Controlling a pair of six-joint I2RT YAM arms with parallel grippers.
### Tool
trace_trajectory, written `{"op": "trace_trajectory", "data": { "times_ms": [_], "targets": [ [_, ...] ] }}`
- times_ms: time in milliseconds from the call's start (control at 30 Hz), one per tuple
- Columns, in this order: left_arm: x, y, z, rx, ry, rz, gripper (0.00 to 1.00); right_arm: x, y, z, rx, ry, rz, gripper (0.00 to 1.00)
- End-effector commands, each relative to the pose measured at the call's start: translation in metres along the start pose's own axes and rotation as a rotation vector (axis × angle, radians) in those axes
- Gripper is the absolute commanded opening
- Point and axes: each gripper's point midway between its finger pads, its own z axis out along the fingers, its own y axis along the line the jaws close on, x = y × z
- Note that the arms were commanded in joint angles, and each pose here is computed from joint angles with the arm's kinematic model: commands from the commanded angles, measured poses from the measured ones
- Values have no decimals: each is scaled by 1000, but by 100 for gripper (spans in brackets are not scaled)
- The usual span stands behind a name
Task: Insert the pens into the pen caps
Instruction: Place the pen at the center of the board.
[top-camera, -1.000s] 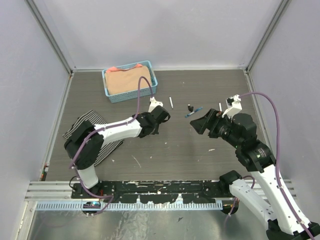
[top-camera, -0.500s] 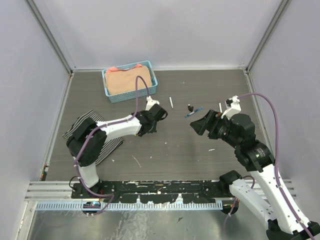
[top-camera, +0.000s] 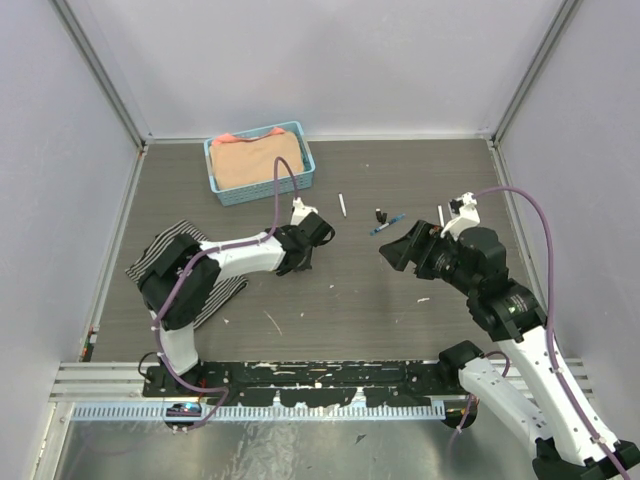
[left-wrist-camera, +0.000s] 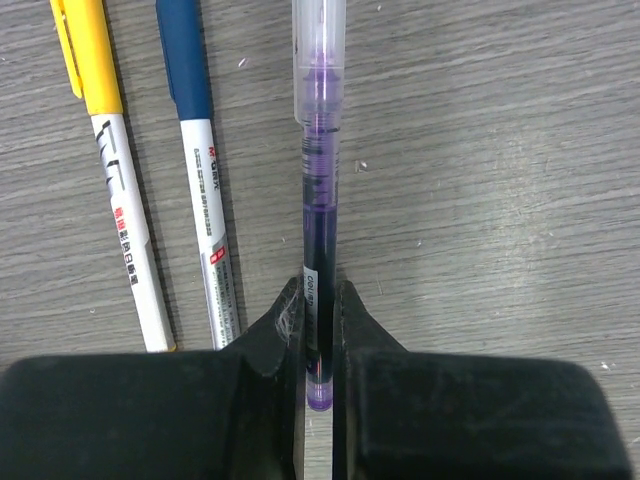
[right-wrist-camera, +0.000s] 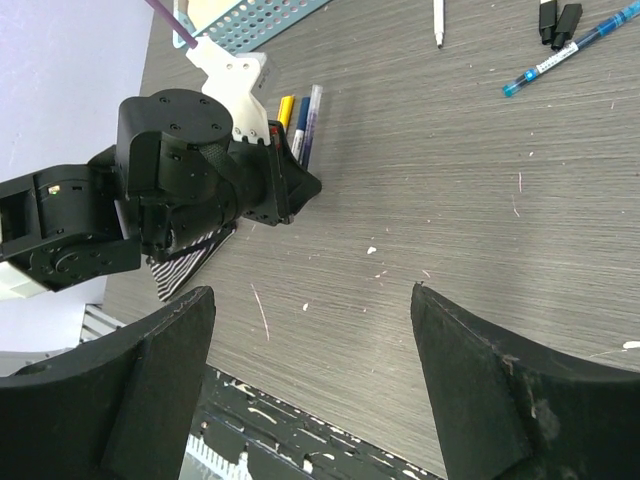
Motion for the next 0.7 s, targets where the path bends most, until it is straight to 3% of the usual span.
{"op": "trace_trajectory", "data": {
  "times_ms": [0, 400, 667],
  "targets": [
    [4, 5, 6, -13, 2, -28, 15, -9, 8, 2, -31, -29, -2, 84],
    [7, 8, 9, -16, 13, -32, 36, -12, 6, 0, -13, -36, -15, 84],
    [-5, 4, 0, 7, -9, -25, 38, -12, 1, 2, 15, -28, -30, 84]
  ]
}}
